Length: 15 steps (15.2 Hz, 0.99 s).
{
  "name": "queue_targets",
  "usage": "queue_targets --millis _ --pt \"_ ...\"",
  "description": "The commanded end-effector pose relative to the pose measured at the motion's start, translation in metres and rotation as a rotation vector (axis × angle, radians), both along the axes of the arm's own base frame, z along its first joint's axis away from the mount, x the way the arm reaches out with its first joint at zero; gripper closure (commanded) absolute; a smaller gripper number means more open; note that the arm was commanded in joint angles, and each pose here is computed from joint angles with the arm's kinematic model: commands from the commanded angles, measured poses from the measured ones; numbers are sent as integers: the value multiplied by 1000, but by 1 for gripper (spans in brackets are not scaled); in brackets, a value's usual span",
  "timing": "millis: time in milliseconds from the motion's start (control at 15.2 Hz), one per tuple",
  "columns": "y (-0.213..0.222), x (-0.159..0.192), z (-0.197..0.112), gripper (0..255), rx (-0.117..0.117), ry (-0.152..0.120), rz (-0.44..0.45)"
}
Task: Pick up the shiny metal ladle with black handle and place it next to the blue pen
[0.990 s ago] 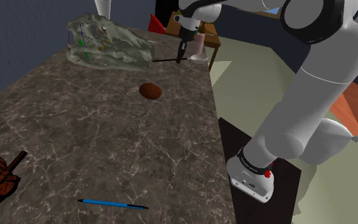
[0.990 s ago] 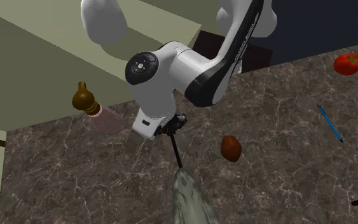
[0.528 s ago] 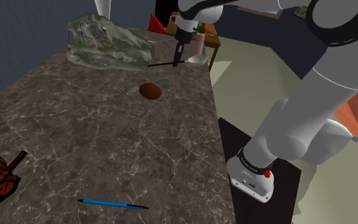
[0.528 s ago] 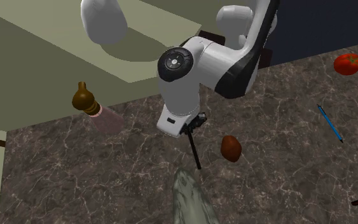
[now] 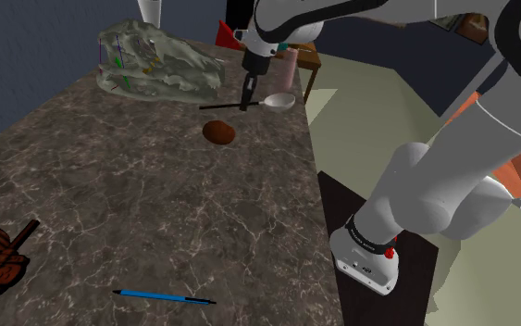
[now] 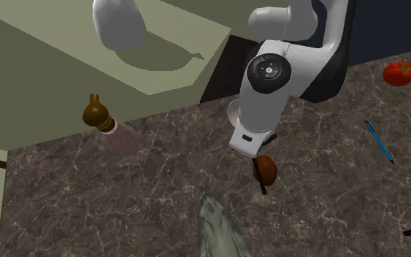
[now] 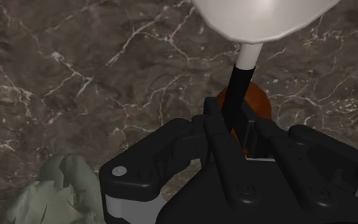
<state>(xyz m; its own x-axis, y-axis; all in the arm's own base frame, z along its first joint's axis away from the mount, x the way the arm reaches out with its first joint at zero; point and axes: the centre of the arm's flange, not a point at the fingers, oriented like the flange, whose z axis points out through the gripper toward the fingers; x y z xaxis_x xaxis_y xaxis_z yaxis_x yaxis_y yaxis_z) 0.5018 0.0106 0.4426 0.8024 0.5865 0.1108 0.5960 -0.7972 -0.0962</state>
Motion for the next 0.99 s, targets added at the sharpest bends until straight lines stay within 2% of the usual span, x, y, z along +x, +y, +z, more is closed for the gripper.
queue_targets --millis 0,924 --pt "24 -10 1 255 0 0 -2" --pt "195 -80 2 255 0 0 -2"
